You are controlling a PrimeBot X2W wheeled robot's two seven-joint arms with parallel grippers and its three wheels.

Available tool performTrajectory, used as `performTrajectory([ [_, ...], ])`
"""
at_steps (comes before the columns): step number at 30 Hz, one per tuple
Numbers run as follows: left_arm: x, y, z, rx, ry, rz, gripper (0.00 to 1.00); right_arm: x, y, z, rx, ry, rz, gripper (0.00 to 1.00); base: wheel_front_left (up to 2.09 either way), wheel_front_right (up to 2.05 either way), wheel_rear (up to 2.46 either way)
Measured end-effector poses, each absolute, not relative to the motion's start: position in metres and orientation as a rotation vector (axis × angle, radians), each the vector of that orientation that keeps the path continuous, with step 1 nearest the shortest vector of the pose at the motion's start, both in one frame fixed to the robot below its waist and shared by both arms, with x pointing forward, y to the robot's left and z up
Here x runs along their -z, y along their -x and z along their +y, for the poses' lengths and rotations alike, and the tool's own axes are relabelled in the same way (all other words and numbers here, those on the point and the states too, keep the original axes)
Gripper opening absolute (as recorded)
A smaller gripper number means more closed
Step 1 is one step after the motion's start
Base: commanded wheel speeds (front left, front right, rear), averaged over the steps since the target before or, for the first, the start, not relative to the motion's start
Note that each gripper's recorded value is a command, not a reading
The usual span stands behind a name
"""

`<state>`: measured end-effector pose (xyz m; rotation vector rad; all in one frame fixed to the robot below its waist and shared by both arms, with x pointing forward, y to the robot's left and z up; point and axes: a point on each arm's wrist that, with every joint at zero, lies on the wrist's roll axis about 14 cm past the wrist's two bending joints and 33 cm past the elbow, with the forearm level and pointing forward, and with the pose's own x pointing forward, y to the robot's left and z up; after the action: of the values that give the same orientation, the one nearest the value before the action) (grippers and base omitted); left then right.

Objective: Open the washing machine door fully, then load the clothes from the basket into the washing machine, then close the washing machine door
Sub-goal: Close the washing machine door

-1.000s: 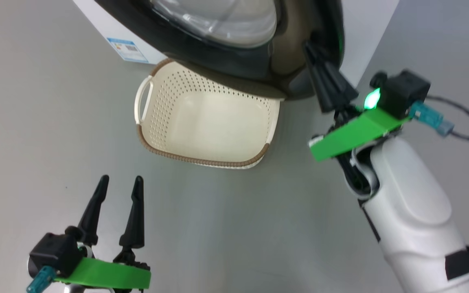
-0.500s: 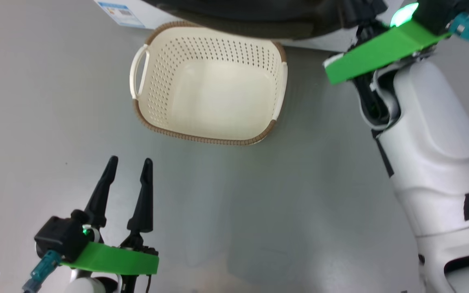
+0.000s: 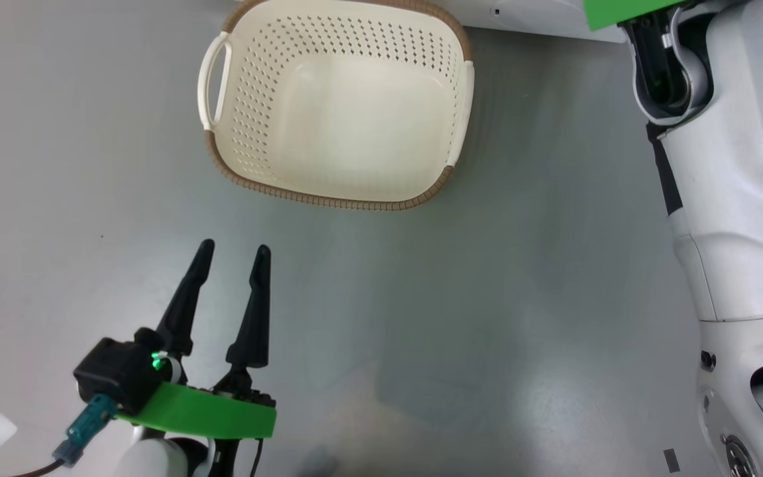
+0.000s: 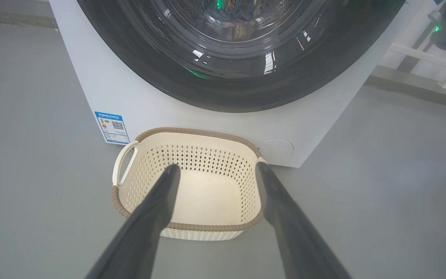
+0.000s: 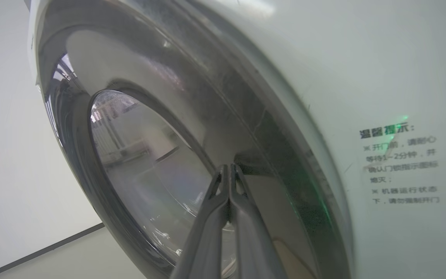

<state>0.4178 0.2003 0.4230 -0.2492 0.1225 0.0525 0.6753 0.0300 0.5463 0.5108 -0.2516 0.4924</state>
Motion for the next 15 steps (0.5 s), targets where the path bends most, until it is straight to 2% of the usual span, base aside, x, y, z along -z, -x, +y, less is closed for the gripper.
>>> performTrajectory([
  [15, -0.431, -0.424, 0.196, -0.036, 0.266, 0.092, 1.00, -0.560, -0.673, 0.029, -0.504, -0.498, -0.270, 0.00, 0.00, 0.00, 0.00],
])
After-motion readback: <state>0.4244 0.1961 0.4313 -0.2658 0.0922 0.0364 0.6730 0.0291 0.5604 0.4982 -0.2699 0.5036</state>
